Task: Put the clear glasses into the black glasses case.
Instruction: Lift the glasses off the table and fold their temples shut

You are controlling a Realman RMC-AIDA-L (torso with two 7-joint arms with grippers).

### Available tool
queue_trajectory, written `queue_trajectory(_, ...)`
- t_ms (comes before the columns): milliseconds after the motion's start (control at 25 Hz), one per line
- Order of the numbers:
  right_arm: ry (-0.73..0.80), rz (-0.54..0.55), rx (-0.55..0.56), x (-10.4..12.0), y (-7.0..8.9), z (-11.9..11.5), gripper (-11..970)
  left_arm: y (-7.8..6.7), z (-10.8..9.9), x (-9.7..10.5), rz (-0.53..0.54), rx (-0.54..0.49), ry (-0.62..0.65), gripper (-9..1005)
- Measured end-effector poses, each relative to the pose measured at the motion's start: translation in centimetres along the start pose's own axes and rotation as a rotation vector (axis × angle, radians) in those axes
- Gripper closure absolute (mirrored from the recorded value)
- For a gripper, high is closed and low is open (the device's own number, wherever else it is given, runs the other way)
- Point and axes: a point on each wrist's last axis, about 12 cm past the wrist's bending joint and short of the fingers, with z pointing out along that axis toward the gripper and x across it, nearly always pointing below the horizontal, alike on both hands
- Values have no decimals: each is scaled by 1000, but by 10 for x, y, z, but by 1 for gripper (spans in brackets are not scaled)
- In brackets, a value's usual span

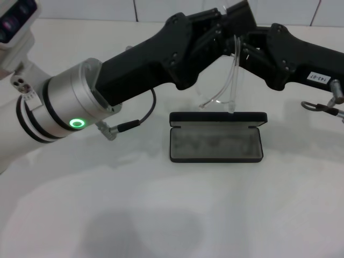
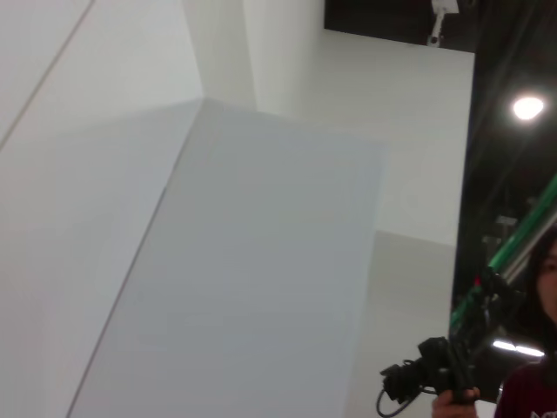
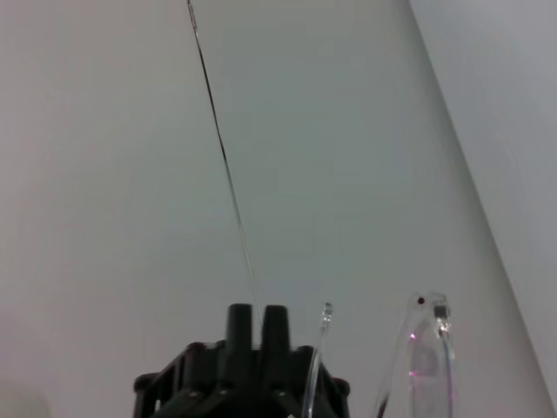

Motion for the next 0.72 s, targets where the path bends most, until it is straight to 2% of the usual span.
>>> queue_trajectory(360, 22, 1, -20, 1, -1, 7, 839, 3, -11, -2, 3, -57, -12, 924)
queue_trajectory(720, 54, 0, -47, 2, -2, 16, 838, 6, -10, 0, -2, -73, 2, 923)
